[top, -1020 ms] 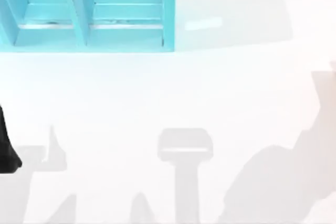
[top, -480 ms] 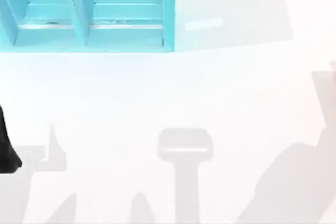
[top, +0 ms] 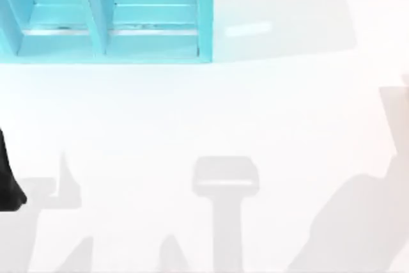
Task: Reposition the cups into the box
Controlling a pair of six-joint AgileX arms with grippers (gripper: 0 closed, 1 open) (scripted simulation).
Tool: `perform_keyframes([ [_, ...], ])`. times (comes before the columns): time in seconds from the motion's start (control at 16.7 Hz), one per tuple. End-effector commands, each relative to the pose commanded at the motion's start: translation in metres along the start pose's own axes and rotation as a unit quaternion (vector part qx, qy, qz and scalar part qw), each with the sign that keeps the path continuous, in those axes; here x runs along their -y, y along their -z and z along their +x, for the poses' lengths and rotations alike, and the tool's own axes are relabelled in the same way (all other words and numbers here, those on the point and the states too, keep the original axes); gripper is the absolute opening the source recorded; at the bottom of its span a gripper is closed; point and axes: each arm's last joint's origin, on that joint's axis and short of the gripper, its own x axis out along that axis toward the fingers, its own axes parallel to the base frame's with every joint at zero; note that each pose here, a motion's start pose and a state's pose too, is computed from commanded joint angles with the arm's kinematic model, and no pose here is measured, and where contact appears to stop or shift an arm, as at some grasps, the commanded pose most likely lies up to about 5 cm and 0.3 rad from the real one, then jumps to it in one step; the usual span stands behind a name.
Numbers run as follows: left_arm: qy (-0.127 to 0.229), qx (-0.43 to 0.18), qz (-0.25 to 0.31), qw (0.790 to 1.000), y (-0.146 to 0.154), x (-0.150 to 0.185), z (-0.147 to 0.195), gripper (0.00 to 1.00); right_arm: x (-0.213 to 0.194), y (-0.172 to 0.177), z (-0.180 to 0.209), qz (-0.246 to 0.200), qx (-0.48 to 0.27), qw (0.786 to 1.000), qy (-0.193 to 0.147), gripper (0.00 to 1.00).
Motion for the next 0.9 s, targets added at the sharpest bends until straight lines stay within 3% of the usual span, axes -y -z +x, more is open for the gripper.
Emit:
perform_keyframes([
  [0.36, 0.0, 0.0, 0.0, 1.0, 0.0, 0.0, 0.0, 1.0, 0.0, 0.0, 0.0, 0.0, 0.0, 1.0, 0.0, 0.98],
  [0.9, 0.0, 0.0, 0.0, 1.0, 0.0, 0.0, 0.0, 1.0, 0.0007, 0.0003, 0.0, 0.001, 0.0, 1.0, 0.0, 1.0],
])
